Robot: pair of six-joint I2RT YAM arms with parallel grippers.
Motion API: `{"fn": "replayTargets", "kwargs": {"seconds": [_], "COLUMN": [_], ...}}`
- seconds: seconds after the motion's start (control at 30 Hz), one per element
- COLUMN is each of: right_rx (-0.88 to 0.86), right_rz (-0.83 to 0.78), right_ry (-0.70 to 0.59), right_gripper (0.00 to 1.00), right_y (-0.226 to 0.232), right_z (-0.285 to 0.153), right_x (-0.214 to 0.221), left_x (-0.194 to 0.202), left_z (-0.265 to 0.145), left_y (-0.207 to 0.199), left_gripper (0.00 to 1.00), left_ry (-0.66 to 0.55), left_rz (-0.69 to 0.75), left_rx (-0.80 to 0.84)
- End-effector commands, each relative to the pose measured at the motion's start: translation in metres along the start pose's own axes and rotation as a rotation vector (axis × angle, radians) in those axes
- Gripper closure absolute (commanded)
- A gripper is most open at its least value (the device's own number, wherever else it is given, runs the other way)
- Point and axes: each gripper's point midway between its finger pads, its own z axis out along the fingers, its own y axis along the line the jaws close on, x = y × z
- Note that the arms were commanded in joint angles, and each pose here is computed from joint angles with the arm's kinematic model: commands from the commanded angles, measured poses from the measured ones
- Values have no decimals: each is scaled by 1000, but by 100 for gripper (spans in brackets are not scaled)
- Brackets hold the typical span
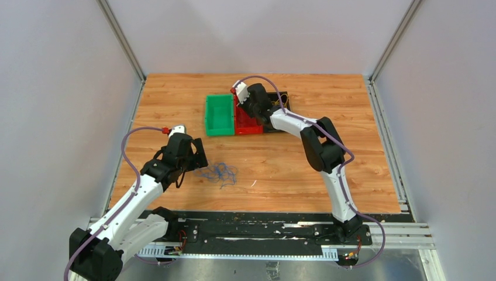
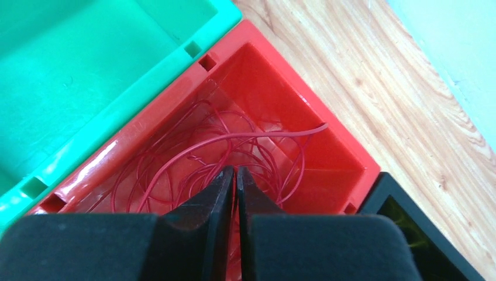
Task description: Untangle the cables
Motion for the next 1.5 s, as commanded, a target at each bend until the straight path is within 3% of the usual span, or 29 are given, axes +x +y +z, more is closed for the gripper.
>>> {"fn": "replayTargets", "kwargs": {"seconds": [0.0, 0.2, 0.53, 0.77, 1.1, 1.2, 1.37, 1.47], "right_rx": [5, 7, 4, 59, 241, 126, -400, -537], "right_rz": [-12, -8, 3, 34, 136, 214, 374, 393], "right_ry": [-47, -62, -86, -127, -215, -242, -267, -220], "right_gripper": [86, 73, 58, 35, 2, 0, 2, 3], "right_y": [-3, -5, -8, -23, -59, -35, 77, 129], "right_z": [-23, -31, -42, -71, -160, -186, -221, -223], "right_x": [-32, -39, -51, -74, -99, -95, -76, -67], "left_x": [-9, -9, -10, -10, -12, -11, -13, -13], "left_z": [-4, -5, -6, -6, -12, -11, -9, -8], "left_y": [-1, -2, -2, -2, -11, -18, -24, -25], "left_gripper": [0, 0, 0, 0, 0, 0, 0, 0], "left_ry": [-29, -28, -33, -33, -44, -39, -30, -30], "left_rz": [-1, -3, -4, -5, -26, -33, -70, -86], "left_rx": [-1, 1, 6, 8, 61, 98, 109, 110]}}
